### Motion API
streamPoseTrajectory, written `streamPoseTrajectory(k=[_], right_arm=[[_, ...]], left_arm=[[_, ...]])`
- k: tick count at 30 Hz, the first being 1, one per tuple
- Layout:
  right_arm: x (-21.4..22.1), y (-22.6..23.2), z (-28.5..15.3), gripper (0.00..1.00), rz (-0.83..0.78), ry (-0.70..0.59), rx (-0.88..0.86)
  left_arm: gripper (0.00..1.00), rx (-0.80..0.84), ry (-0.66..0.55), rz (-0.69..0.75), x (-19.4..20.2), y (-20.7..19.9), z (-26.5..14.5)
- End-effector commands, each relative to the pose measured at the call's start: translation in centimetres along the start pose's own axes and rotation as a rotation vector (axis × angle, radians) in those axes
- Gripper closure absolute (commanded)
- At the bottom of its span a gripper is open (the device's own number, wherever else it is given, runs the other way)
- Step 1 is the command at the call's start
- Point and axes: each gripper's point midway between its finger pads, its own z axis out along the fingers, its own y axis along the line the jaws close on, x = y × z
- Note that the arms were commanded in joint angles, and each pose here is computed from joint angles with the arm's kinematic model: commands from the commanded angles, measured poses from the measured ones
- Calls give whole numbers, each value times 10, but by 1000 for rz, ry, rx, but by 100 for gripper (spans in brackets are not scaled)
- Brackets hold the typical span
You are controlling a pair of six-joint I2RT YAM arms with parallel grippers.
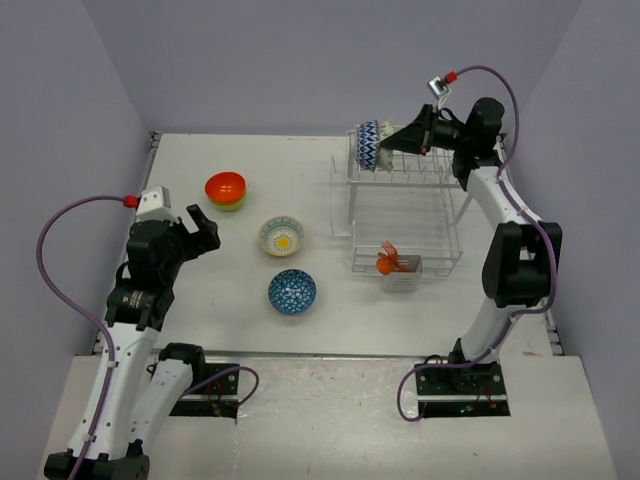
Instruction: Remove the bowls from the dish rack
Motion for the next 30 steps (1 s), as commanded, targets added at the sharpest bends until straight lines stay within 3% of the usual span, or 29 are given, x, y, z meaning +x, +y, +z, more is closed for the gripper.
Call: streamPoseTrajectory(k=[1,5,7,10,19,30], right_arm=[[-5,10,-4,71,-45,-8,-25],[-3,12,-5,71,-42,-2,-30],[-2,11,-5,78,-38,0,-31],[0,8,-4,99,-31,5,-37],[-10,13,-19,100,-34,-36,-20],[-40,81,-39,100,-170,-160,4]], left_arm=[[0,39,-35,30,-7,-6,1],[0,41,-35,31,-7,-7,0],[0,41,-35,32,-7,-6,0],[0,38,-36,32,-7,-6,0],[0,38,-32,32,-6,-6,1],[0,36,-38,31,-7,-6,0]])
